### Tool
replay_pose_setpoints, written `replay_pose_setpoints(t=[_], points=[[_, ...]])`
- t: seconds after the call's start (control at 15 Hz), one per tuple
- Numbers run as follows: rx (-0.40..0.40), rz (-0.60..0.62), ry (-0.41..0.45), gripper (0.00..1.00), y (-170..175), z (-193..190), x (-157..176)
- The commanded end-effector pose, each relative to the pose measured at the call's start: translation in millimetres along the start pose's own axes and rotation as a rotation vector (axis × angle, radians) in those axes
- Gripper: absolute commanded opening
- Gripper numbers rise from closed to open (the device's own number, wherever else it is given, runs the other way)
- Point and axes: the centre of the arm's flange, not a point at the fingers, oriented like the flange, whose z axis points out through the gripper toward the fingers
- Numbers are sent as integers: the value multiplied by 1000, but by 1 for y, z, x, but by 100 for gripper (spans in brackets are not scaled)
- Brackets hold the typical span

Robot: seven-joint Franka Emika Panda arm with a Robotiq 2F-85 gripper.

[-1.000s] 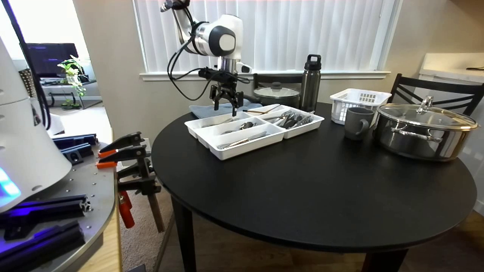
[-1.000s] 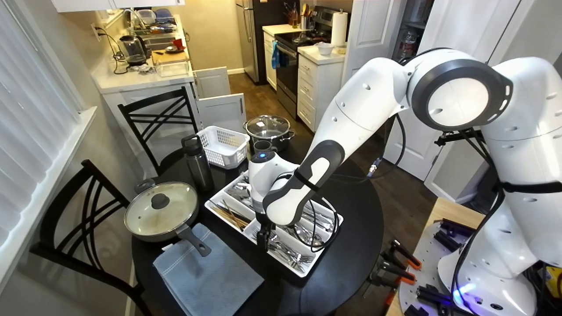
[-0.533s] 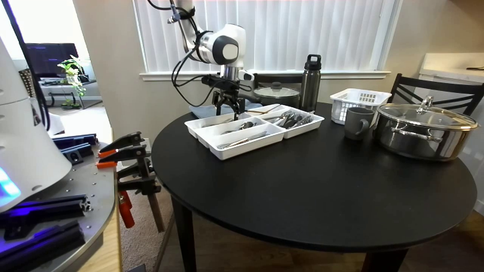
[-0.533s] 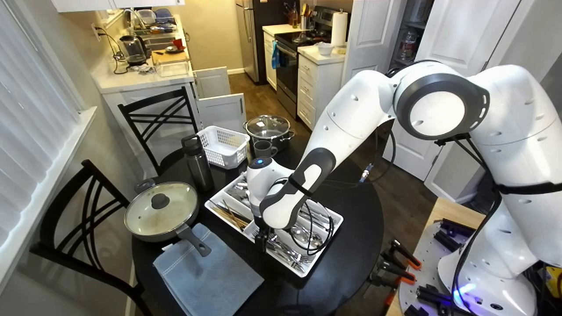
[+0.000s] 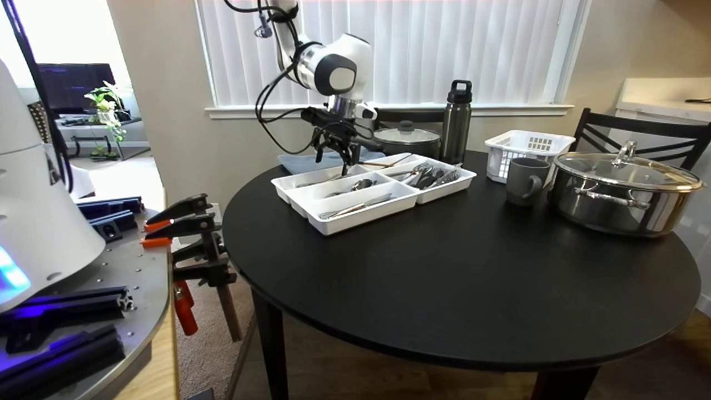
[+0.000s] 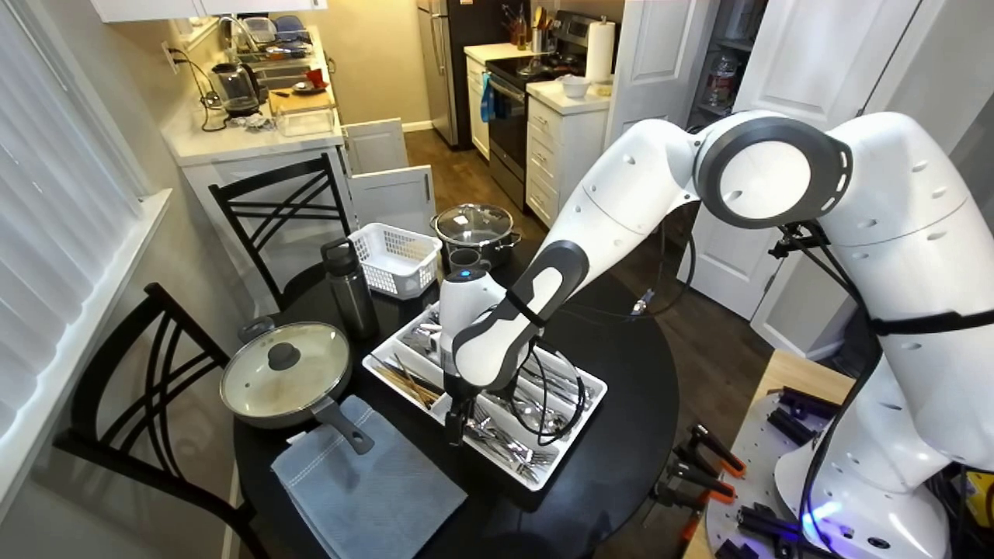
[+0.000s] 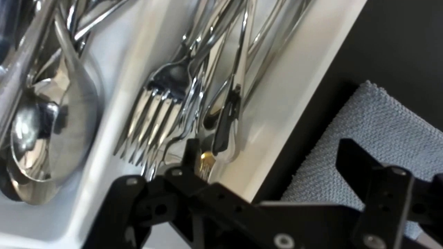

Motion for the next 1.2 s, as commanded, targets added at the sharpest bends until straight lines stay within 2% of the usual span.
replay_pose_setpoints(t=[0.0,0.2,0.33,0.6,1.13], points=[[61,-14,8,100,12,-20,-11],[75,-33,-40,100,17,-27,-14],[85,-61,-106,100,17,-31,-18],[55,-98,-226,100,18,-40,-25],[-157,-206,-323,100,28,-18,-16]])
